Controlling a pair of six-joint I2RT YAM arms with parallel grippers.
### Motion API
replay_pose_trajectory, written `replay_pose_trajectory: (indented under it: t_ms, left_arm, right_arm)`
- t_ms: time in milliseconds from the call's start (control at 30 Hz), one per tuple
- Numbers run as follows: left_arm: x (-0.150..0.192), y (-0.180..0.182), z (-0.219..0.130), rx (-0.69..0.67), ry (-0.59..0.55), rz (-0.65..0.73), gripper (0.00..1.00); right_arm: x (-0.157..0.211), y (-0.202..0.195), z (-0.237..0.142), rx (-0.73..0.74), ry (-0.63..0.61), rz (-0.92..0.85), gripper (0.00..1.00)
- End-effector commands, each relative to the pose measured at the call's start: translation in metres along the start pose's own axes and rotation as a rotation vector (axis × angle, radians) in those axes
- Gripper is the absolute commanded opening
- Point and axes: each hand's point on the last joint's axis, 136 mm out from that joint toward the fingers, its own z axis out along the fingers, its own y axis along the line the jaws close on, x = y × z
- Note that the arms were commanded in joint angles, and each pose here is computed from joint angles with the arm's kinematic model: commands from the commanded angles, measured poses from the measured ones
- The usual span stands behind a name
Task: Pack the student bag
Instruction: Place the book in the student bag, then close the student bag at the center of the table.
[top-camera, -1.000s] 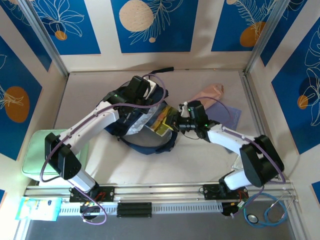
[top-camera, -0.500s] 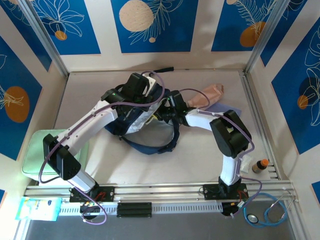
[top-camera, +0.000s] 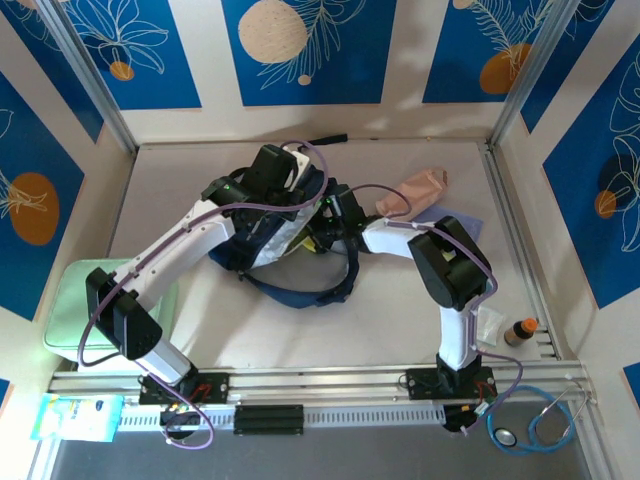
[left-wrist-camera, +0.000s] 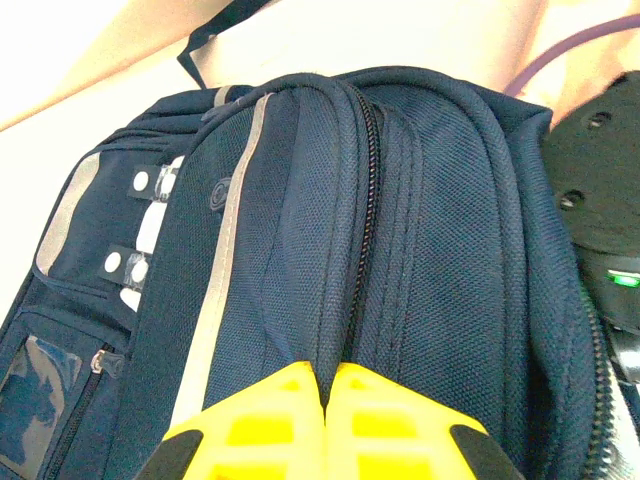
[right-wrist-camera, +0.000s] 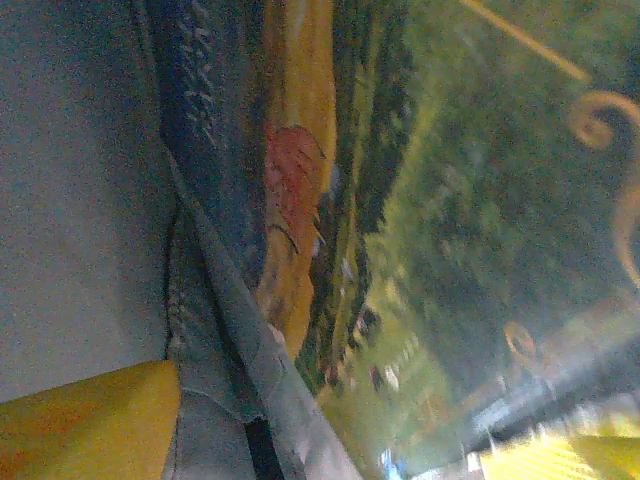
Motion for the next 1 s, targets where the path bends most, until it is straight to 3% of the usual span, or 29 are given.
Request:
replay_pose_trajectory:
  t_ms: [0, 267, 433, 533, 567, 633, 733, 833, 967]
  left_arm:
    - [-0.045, 0.008, -0.020, -0.001, -0.163, -0.057, 0.00]
    - [-0.016, 0.017, 0.001, 0.003, -0.102, -0.108, 0.00]
    - [0.036, 0.024, 0.019, -0.002, -0.015, -0.076, 0.00]
    - [0.076, 0.003, 0.028, 0.121, 0.052, -0.020, 0.00]
    - [0.087, -0.005, 0.029, 0.166, 0.077, -0.021, 0.09]
    - [0.102, -0.021, 0.029, 0.249, 0.119, -0.048, 0.39]
    - [0.106, -0.027, 0.031, 0.257, 0.104, -0.111, 0.65]
    - [0.103, -0.022, 0.032, 0.223, 0.075, -0.200, 0.82]
    - [0.093, -0.020, 0.031, 0.215, 0.040, -0.267, 0.91]
  right_arm:
    - [0.015, 0.010, -0.029, -0.030, 0.034, 0.004, 0.78]
    - [0.028, -0.006, -0.091, 0.019, 0.017, -0.005, 0.73]
    - [0.011, -0.041, -0.153, 0.197, -0.174, -0.093, 0.74]
    - [-0.008, -0.063, -0.190, 0.299, -0.273, -0.133, 0.76]
    - [-0.015, -0.068, -0.199, 0.317, -0.288, -0.133, 0.76]
    - [-0.030, -0.079, -0.219, 0.351, -0.313, -0.130, 0.78]
    - [-0.058, -0.094, -0.240, 0.399, -0.352, -0.135, 0.80]
    - [-0.089, -0.115, -0.256, 0.461, -0.377, -0.117, 0.81]
    - [-0.127, -0.147, -0.278, 0.503, -0.420, -0.012, 0.85]
